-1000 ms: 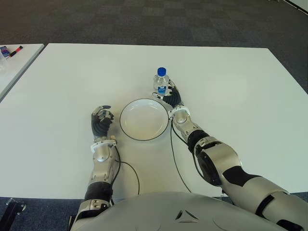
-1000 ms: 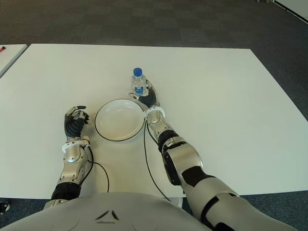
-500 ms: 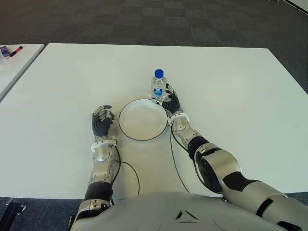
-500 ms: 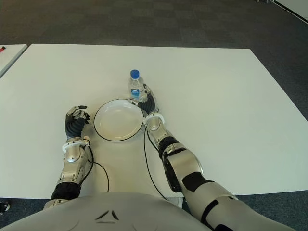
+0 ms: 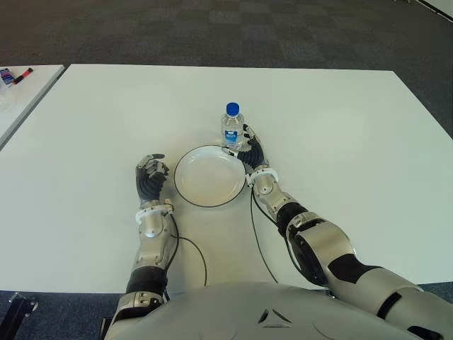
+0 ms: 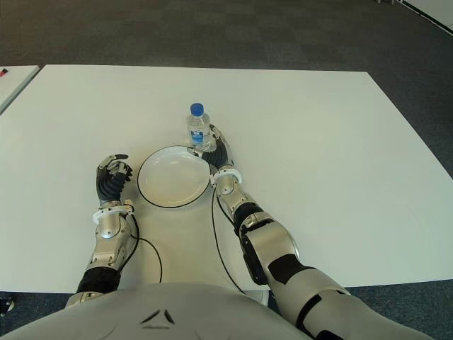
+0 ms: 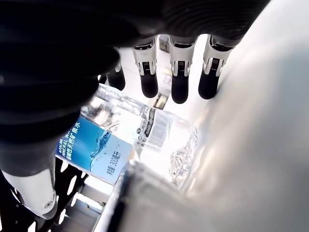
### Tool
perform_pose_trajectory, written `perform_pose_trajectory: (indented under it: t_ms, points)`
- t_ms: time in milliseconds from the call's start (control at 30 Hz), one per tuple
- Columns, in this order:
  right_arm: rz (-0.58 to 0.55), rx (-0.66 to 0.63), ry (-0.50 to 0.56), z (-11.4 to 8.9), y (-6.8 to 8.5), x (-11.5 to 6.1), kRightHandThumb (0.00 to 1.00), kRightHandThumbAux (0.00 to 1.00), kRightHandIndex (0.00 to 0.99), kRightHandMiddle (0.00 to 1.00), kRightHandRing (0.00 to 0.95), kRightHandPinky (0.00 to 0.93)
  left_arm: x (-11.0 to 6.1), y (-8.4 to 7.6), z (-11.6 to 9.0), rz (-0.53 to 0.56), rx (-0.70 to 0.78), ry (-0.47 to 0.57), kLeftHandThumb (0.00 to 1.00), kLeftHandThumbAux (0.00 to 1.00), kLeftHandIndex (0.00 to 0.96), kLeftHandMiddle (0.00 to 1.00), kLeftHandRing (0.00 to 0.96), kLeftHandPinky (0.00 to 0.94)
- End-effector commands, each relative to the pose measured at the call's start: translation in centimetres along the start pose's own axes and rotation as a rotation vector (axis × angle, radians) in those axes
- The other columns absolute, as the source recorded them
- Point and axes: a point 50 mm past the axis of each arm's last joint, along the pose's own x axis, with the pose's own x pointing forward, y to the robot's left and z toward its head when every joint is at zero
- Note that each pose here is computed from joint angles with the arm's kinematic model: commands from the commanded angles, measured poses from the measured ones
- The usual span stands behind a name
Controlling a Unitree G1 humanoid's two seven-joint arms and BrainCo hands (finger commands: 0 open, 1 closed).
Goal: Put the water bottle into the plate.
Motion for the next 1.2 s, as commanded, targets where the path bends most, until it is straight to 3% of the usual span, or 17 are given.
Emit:
perform_pose_trajectory:
  t_ms: [33,400,1200]
  points:
    - [0.014,-0.016,0.025,-0.65,0.22,-0.39,0.151,0.63,0.07,0.106,0.11,0.144,-0.06,-0.18,-0.24,-0.02,0.021,0.007,0.694,0.717,0.437,0.731,0.711,0.699]
    - [0.011,-0.042,0.046,-1.03,0.12,-0.46,0.15,0.634,0.074,0.106,0.108,0.143,-0.01,-0.04,-0.56,-0.029,-0.005,0.047,0.694,0.717,0.437,0.718,0.697,0.688]
    - [-0.014,-0.053,-0.004,-1.03,0.33,-1.02,0.172,0.672,0.081,0.124,0.124,0.168,-0.27,-0.16,-0.56,-0.023,-0.013,0.007,0.694,0.717,0.437,0.712,0.699,0.692]
